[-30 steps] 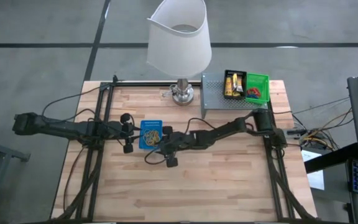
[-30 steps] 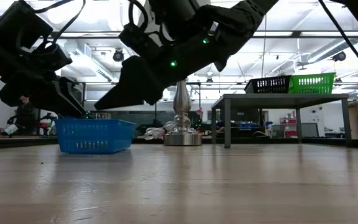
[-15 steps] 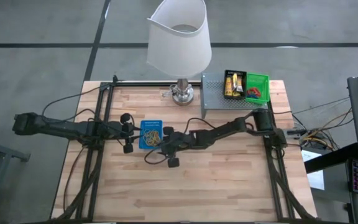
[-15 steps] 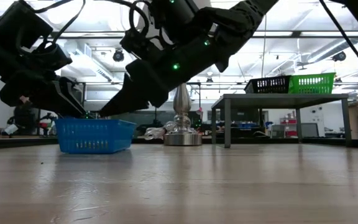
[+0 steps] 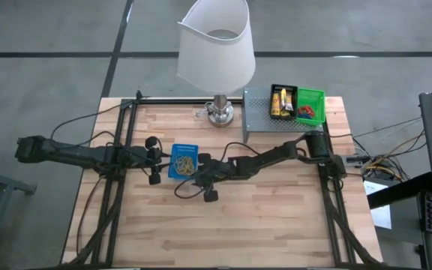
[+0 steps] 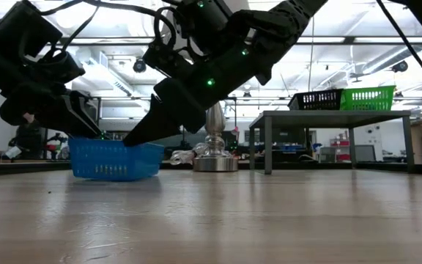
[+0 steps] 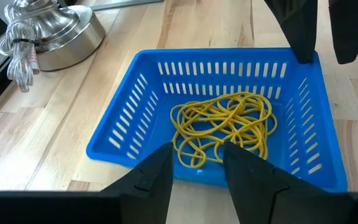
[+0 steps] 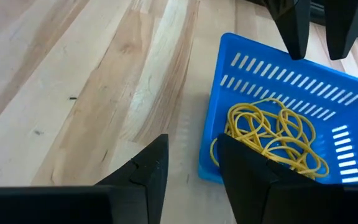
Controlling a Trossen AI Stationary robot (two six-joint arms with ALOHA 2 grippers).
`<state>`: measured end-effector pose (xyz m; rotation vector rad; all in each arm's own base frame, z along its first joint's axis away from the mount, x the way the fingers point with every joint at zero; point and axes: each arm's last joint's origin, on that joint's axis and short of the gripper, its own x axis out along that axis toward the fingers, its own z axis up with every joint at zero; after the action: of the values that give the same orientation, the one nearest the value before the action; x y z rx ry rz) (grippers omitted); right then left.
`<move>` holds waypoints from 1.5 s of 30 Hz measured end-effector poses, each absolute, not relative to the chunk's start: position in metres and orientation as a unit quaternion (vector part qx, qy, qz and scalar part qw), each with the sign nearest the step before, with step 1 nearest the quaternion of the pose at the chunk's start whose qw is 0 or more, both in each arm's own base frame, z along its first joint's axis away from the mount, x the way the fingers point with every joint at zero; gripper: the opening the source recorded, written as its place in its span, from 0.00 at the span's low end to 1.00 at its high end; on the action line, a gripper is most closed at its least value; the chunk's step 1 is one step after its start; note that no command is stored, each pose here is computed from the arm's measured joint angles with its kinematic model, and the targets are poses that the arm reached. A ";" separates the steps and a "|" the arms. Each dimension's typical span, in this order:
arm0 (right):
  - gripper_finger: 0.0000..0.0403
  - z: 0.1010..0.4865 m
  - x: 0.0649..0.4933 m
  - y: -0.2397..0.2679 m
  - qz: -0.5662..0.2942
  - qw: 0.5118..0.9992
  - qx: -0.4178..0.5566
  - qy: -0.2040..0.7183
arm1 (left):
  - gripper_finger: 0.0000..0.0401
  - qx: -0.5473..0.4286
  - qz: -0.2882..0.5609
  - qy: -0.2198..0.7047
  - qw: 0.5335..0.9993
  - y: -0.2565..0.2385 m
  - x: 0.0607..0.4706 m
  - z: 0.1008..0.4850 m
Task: Pick & Place Office Desk Supplies
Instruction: Put the blue bin on the shelf
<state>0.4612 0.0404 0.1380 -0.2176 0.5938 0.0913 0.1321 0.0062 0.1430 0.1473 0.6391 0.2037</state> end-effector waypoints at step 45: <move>0.03 0.154 0.440 0.033 0.051 0.908 -0.153 0.386 | 0.36 0.072 0.100 0.314 0.941 0.006 0.132 0.143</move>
<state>0.4403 0.0330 0.1542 -0.3165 0.7966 0.1046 0.1320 0.0063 0.1428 0.1474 0.6412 0.2040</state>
